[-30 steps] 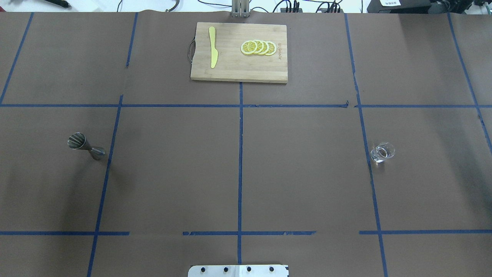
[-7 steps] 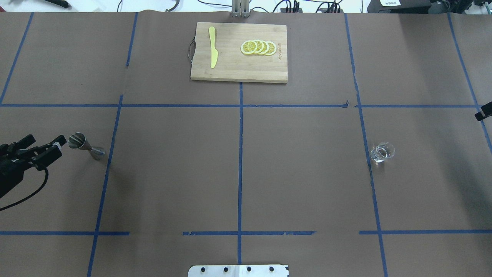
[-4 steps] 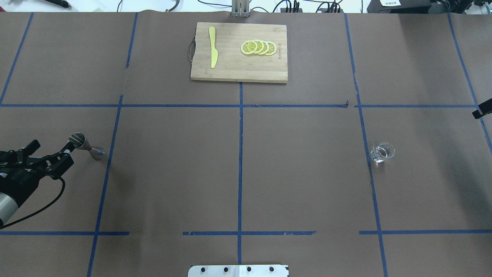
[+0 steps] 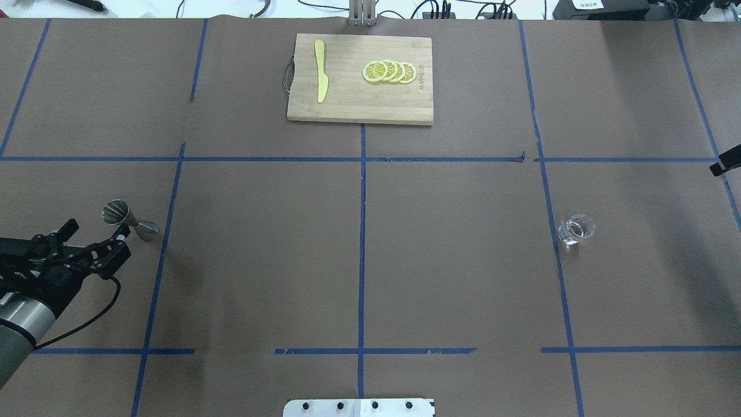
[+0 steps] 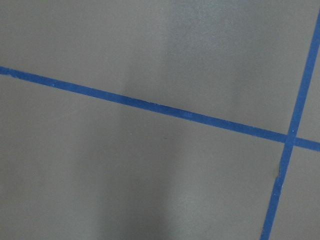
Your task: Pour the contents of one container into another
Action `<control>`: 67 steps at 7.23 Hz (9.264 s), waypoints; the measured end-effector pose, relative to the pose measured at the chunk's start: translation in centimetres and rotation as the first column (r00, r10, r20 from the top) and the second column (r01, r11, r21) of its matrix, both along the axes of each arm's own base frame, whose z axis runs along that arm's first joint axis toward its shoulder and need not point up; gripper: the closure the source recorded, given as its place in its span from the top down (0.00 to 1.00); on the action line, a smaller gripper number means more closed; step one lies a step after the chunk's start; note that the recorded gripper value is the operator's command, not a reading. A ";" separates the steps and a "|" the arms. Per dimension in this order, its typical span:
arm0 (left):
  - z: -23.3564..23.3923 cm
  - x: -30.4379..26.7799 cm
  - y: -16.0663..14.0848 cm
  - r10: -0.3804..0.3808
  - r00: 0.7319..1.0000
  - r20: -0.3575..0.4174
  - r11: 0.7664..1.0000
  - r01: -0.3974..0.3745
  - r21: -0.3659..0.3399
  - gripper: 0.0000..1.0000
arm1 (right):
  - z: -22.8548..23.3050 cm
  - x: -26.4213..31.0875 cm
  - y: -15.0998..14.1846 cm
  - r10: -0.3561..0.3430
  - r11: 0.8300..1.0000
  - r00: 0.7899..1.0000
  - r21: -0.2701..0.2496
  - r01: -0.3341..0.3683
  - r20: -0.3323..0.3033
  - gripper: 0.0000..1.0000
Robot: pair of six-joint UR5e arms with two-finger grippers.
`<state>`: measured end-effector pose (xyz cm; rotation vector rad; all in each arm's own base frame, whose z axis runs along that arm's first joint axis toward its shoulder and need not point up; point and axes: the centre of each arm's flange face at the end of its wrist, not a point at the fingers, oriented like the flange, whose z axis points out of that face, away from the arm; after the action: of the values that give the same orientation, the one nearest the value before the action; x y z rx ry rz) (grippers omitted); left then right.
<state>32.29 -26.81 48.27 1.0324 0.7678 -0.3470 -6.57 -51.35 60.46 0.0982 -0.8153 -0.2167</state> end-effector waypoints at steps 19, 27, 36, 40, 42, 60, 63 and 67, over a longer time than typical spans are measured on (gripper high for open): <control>4.6 6.8 -3.7 -0.029 0.999 0.015 0.999 0.029 -0.035 0.86 | 0.2 0.1 -0.1 0.004 1.000 1.000 0.002 -0.004 -0.013 1.00; 5.0 6.5 -5.2 -0.062 0.998 0.017 0.997 0.063 -0.035 0.83 | -0.1 0.1 -0.1 0.005 1.000 1.000 0.007 -0.005 -0.012 1.00; 5.0 6.6 -5.3 -0.059 0.998 0.018 0.998 0.060 -0.032 0.00 | 0.1 0.1 -0.1 0.005 1.000 1.000 0.002 -0.005 -0.013 1.00; 0.3 6.8 -5.5 -0.039 0.999 -0.024 0.999 0.040 0.014 0.00 | -1.1 -0.1 -0.8 0.007 1.000 1.000 0.022 -0.007 -0.007 1.00; -5.1 6.8 -5.4 -0.001 0.999 -0.035 0.996 0.004 0.086 0.00 | -2.5 -0.3 -1.5 0.010 0.999 1.000 0.045 -0.010 0.001 1.00; -25.6 21.7 -11.9 0.287 0.945 0.154 0.809 -0.326 0.489 0.00 | -16.8 -27.7 24.8 0.647 0.627 0.708 0.330 -0.706 0.284 1.00; -26.1 22.6 -13.1 0.308 0.942 0.136 0.793 -0.333 0.510 0.00 | -12.2 -29.9 28.0 0.722 0.451 0.594 0.409 -0.793 0.355 1.00; -26.3 23.0 -13.7 0.306 0.942 0.136 0.794 -0.331 0.510 0.00 | -7.9 -31.3 27.9 0.752 0.338 0.536 0.474 -0.813 0.384 0.99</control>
<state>55.25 -40.55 21.99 1.3915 1.0076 0.2010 -37.82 -23.46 52.53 1.1397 -0.6764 0.4943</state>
